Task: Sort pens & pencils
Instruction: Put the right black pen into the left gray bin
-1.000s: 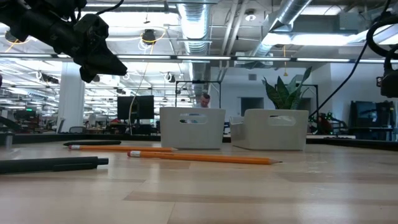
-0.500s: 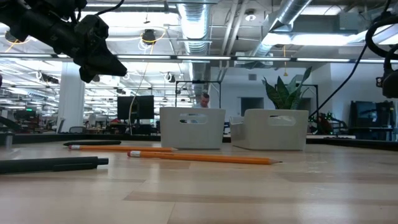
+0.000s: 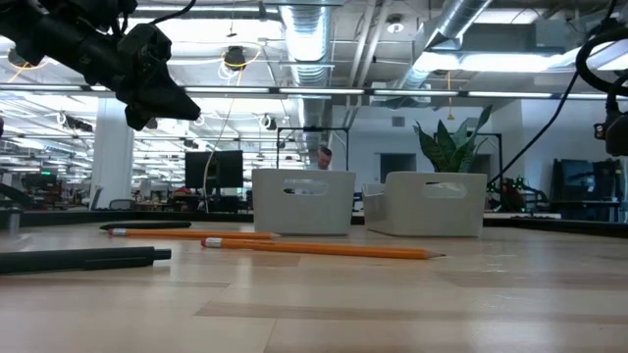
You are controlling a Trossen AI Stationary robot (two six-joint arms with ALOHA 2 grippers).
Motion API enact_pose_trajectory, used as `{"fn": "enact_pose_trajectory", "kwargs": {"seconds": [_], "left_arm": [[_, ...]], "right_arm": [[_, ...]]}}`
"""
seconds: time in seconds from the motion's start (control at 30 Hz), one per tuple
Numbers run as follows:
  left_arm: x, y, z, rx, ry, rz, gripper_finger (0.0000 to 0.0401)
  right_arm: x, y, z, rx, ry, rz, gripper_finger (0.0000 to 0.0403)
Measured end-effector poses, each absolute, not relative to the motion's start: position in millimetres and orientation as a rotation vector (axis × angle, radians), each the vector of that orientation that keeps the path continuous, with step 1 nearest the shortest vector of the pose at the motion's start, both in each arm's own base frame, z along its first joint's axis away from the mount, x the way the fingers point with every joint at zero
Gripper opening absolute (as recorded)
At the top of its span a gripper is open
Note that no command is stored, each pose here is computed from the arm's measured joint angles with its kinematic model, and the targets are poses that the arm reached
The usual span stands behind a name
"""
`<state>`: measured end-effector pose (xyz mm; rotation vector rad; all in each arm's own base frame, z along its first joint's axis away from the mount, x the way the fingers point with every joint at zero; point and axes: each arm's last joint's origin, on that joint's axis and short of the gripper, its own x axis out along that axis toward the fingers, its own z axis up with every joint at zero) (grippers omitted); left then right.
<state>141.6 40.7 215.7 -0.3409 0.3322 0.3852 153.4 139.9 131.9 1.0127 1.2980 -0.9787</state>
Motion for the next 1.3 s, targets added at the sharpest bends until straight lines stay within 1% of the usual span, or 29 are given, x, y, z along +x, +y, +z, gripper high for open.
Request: {"fn": "enact_pose_trajectory", "kwargs": {"seconds": [0.23,0.4,0.83,1.07,1.3], "left_arm": [[141,42,216,-0.332,0.327,0.429,0.0061],[141,42,216,-0.331,0.326,0.438,0.0061],[141,42,216,-0.330,0.326,0.439,0.0061],[141,42,216,-0.331,0.325,0.439,0.0061],[141,42,216,-0.341,0.324,0.432,0.0061]], "right_arm": [[154,140,132,1.016,1.297,-0.975,0.0094],[154,140,132,0.999,1.306,-0.958,0.0083],[156,142,135,0.996,1.306,-0.960,0.0082],[169,140,146,0.980,1.306,-0.919,0.0082],[190,126,156,0.953,1.301,-0.846,0.0082]]}}
